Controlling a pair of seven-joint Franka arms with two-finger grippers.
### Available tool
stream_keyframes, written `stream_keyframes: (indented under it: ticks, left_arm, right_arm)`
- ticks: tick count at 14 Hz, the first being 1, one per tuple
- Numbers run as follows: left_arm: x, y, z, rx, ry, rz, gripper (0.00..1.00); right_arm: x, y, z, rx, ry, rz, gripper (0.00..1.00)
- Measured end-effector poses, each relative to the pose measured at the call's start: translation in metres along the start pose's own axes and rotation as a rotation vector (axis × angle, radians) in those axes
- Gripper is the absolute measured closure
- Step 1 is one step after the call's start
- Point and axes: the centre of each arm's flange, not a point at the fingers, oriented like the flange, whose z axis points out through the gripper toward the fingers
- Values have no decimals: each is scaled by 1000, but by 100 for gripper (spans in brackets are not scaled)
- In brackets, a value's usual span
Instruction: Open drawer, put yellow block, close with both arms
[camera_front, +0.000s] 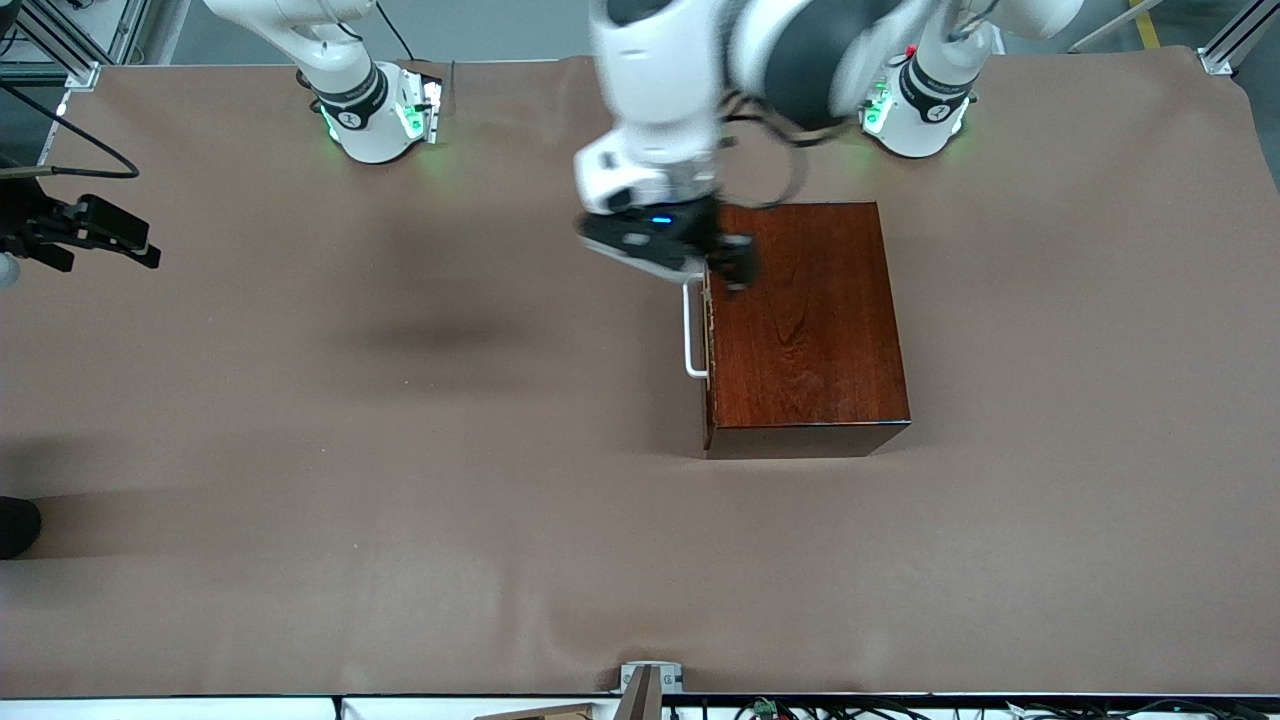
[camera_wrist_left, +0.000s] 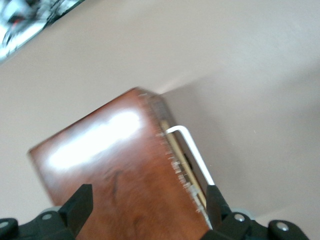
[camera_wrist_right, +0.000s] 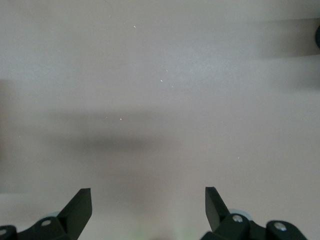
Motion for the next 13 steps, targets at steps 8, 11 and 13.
stream_keyframes:
  ticks: [8,11,13]
  left_arm:
    - [-23,-287,-21,-109,-175,-468,0]
    - [-45,-335,-24,-108,-185,-520,0]
    - [-60,-351,-26,-104,-180,-504,0]
  right_arm:
    - [0,2,-2,-1,5,49,0]
    - [0,2,-3,-1,6,53,0]
    - [0,2,-3,-1,3,53,0]
